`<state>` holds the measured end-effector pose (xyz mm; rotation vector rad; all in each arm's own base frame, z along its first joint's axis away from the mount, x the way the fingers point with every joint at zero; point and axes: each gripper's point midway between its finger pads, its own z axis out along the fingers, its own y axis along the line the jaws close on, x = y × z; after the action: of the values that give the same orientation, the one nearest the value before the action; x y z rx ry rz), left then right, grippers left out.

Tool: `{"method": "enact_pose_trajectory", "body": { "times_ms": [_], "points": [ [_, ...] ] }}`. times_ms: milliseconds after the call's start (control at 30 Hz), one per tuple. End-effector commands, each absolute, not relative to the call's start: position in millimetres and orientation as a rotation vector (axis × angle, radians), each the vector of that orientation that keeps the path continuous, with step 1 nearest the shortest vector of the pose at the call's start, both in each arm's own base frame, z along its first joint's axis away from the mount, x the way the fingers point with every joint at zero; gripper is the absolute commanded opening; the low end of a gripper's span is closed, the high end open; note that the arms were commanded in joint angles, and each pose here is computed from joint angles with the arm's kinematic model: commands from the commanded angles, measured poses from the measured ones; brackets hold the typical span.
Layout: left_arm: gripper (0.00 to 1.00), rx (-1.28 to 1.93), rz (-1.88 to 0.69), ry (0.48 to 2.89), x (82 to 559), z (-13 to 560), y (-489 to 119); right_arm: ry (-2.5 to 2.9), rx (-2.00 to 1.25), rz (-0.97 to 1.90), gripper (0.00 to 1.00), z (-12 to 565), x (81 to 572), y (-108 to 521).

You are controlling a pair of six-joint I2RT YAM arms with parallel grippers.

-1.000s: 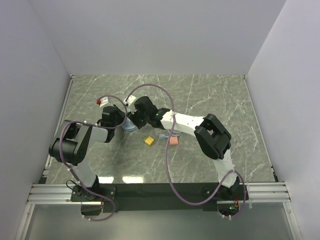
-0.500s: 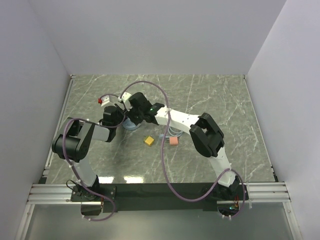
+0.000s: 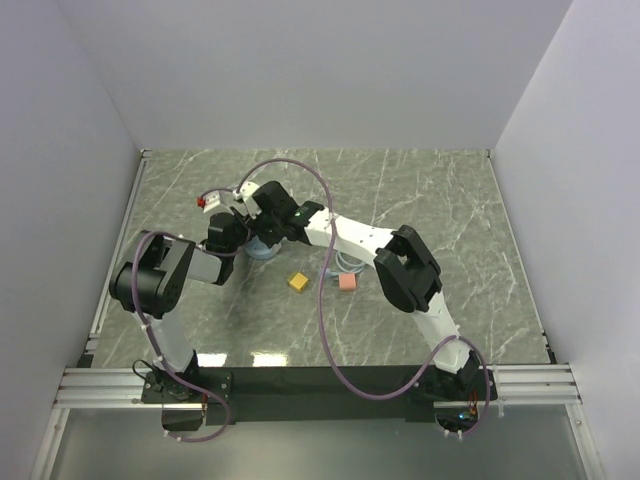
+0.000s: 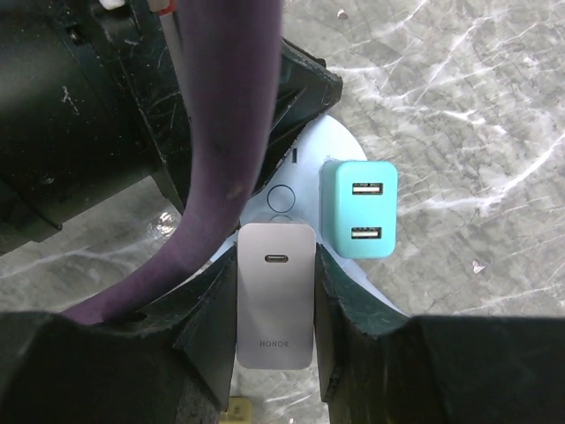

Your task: Insert the plug

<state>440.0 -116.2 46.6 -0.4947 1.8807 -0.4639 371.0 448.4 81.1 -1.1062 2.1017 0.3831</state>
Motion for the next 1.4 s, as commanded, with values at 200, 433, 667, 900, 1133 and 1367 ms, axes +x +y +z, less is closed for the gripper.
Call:
{"method": "enact_pose_trajectory", "body": {
  "times_ms": [200,433,667,900,1133,1367],
  "points": [
    [0.20,-0.376,-0.520,2.028,414,13,-150,2.298,-1.058,0.273,0.00,-2,346,406],
    [0.19,-0.367,-0.526,2.038,412,9,-152,2.345,-1.046,0.282,0.00,-5,334,399],
    [0.19,-0.346,-0.529,2.042,411,8,-155,2.388,-1.017,0.329,0.00,-10,326,402],
    [0.14,-0.340,-0.506,2.062,411,0,-155,2.423,-1.031,0.468,0.00,-19,313,415],
    [0.10,-0.338,-0.504,2.071,407,-1,-158,2.462,-1.046,0.352,0.00,-34,315,407],
    [0.09,-0.325,-0.505,2.072,405,-1,-162,2.514,-1.077,0.310,0.00,-59,303,406]
  ]
}}
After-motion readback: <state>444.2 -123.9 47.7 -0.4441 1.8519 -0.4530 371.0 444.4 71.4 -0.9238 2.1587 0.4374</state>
